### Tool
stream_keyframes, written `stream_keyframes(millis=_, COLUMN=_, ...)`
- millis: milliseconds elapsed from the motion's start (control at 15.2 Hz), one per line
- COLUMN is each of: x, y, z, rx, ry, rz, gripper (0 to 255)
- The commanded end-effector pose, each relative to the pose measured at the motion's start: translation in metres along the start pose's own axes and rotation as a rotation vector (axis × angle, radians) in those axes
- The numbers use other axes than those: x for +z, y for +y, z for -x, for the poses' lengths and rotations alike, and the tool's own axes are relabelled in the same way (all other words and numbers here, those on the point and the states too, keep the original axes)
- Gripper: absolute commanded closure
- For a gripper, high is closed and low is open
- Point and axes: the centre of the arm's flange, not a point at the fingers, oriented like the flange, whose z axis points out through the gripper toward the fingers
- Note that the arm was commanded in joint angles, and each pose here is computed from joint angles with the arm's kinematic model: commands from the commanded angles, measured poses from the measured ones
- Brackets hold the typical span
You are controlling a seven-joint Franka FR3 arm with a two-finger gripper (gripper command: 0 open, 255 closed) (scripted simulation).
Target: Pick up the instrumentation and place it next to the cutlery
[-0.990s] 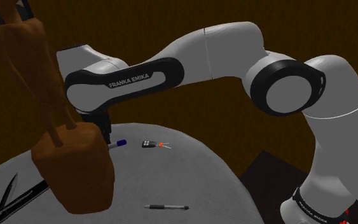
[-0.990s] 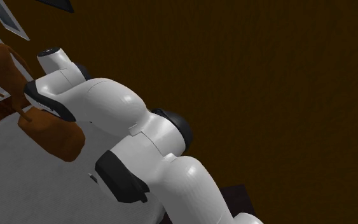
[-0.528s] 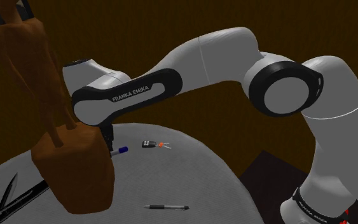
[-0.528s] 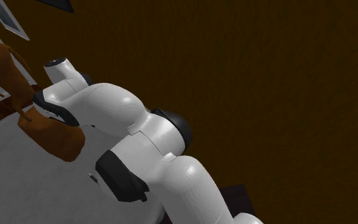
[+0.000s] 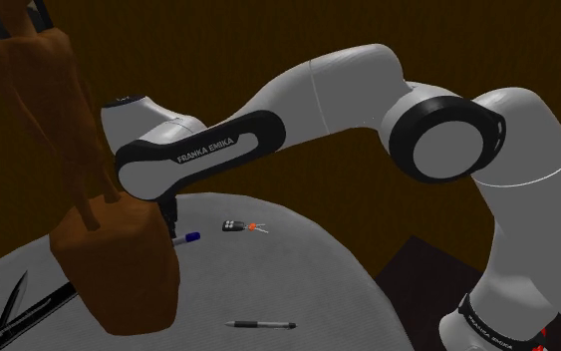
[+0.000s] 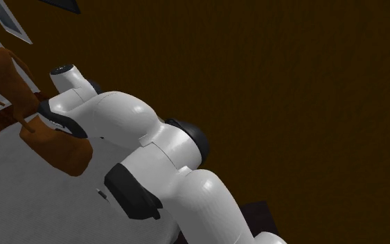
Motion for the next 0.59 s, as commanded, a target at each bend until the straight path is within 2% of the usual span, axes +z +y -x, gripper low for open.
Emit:
stream_keyframes(millis=0, x=0.012, y=-0.001, z=0.000, rx=-0.002, ry=-0.019, rz=-0.002, gripper=255)
stream_keyframes(millis=66, x=0.012, y=-0.001, z=0.000, rx=-0.002, ry=-0.019, rz=-0.002, gripper=255)
stream_keyframes(millis=132, x=0.012, y=-0.002, z=-0.001, rx=-0.002, ry=-0.020, rz=-0.001, gripper=0)
stream_keyframes(millis=462, x=0.012, y=-0.001, z=0.000, rx=-0.002, ry=-0.019, rz=-0.002, gripper=0)
stream_keyframes(millis=528, x=-0.001, y=-0.001, z=0.000, rx=-0.002, ry=-0.019, rz=-0.002, gripper=0)
